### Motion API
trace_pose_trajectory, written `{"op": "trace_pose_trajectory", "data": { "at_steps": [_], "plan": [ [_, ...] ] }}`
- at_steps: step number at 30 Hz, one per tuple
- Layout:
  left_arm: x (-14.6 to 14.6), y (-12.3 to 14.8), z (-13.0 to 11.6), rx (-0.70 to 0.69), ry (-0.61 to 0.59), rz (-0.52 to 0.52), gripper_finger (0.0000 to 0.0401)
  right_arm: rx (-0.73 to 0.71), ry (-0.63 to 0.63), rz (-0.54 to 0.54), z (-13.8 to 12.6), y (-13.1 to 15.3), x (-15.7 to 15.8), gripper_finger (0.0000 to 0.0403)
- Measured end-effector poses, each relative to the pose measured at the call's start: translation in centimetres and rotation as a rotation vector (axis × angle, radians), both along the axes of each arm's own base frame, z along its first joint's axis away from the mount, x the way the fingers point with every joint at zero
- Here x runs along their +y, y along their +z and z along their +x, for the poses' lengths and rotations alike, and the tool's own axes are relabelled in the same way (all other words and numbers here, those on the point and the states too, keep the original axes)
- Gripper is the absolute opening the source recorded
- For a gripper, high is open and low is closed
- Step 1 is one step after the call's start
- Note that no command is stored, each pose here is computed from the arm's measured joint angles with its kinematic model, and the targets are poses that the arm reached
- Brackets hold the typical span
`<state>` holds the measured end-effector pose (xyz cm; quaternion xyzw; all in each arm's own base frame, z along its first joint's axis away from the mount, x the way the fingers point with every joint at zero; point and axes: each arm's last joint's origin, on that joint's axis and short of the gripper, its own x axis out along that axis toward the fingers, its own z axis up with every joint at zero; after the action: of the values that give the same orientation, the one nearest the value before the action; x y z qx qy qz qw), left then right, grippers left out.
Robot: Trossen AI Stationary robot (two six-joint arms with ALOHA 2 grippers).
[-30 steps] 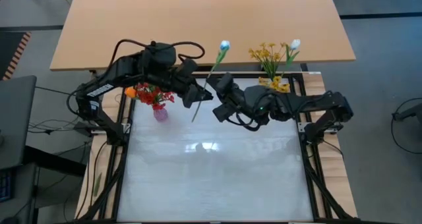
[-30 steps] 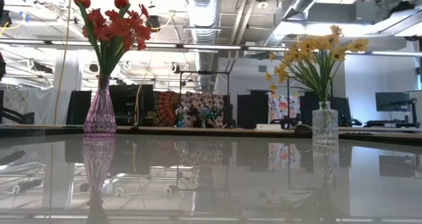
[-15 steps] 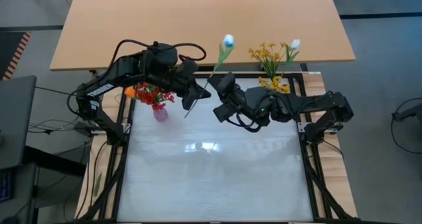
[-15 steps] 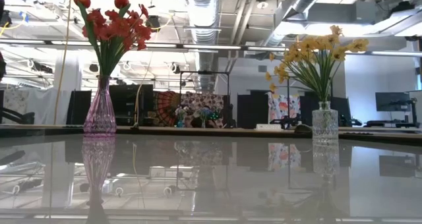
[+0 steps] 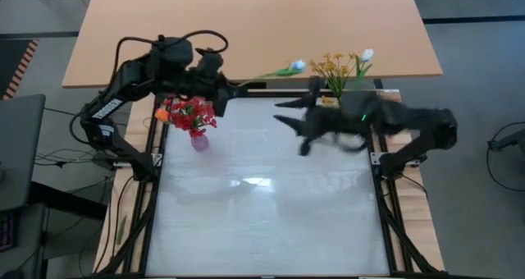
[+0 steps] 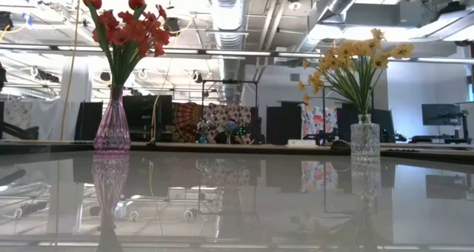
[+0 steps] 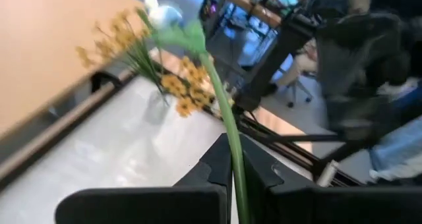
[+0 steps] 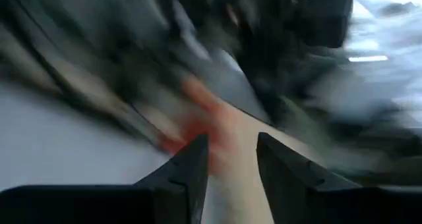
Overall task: Sort flowers into vase by color
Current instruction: Put the white tulip into the transparent vase
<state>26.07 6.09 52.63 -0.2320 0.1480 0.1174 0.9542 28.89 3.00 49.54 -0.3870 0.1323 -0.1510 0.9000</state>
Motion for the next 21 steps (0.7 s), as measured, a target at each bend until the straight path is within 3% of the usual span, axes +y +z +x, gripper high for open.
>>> {"op": "trace_pose_trajectory", "data": {
  "at_steps": [3,5,7,11,16,21],
  "plan": [
    [-0.1,0.6,-0.3,-0.039,0.002,0.073,0.0000,-0.133,0.328,0.477,-1.0,1.2,-2.9,0.0162],
    [-0.4,1.2,-0.1,-0.086,-0.024,0.130,0.0000,-0.140,0.484,0.652,-0.7,1.0,-4.6,0.0168],
    [-0.8,1.6,0.2,-0.134,-0.052,0.181,0.0000,-0.121,0.546,0.746,0.3,0.1,-6.0,0.0171],
    [-1.5,2.6,0.5,-0.218,-0.079,0.300,0.0000,-0.103,0.581,0.823,1.9,-2.0,-7.6,0.0169],
    [-2.2,3.7,0.4,-0.295,-0.090,0.463,0.0000,-0.293,0.628,0.739,1.6,-1.1,-8.7,0.0158],
    [-2.8,4.0,0.3,-0.319,-0.112,0.520,0.0000,-0.475,0.663,0.656,1.5,0.0,-9.7,0.0152]
  ]
}}
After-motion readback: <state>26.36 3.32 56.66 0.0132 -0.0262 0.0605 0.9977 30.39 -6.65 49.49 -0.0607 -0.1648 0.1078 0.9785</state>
